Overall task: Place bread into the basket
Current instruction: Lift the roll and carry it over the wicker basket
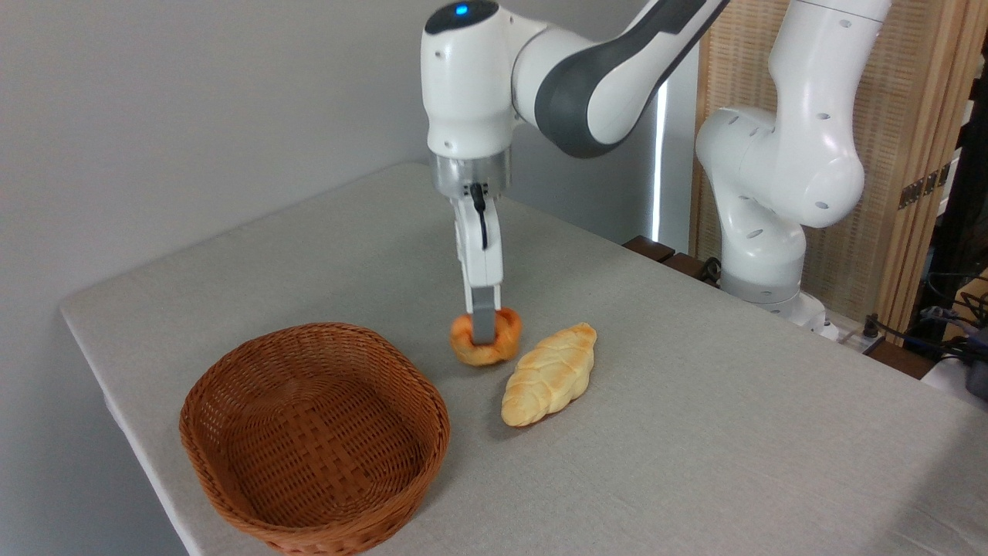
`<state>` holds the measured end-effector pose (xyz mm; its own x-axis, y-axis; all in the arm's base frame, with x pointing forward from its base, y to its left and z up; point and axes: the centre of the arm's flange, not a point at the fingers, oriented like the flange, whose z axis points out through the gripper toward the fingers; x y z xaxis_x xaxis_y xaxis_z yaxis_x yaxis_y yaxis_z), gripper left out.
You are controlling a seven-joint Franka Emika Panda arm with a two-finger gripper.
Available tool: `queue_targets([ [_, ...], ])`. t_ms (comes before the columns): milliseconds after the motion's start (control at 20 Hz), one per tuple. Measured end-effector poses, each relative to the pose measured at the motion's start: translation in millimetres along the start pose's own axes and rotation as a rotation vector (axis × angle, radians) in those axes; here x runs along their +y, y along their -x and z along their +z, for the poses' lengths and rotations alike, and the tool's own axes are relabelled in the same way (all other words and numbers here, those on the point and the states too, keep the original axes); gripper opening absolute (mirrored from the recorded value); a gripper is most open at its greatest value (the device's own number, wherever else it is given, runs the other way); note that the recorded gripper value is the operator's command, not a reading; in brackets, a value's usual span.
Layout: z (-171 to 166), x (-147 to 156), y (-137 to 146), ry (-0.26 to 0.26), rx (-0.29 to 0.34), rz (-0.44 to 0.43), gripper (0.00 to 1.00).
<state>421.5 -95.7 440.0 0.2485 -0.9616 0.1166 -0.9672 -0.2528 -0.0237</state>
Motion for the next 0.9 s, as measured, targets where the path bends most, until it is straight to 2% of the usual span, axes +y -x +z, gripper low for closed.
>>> queue_targets([
  [300,-61,-24,-6,-0.024,0.150,-0.085,0.44],
  [400,-76,-36,-12,-0.033,0.194,-0.139,0.44],
  [650,-93,-85,-38,-0.040,0.242,-0.306,0.44],
  [800,-93,-119,-48,-0.037,0.270,-0.361,0.45],
  [900,-84,-141,-57,-0.039,0.260,-0.374,0.45],
])
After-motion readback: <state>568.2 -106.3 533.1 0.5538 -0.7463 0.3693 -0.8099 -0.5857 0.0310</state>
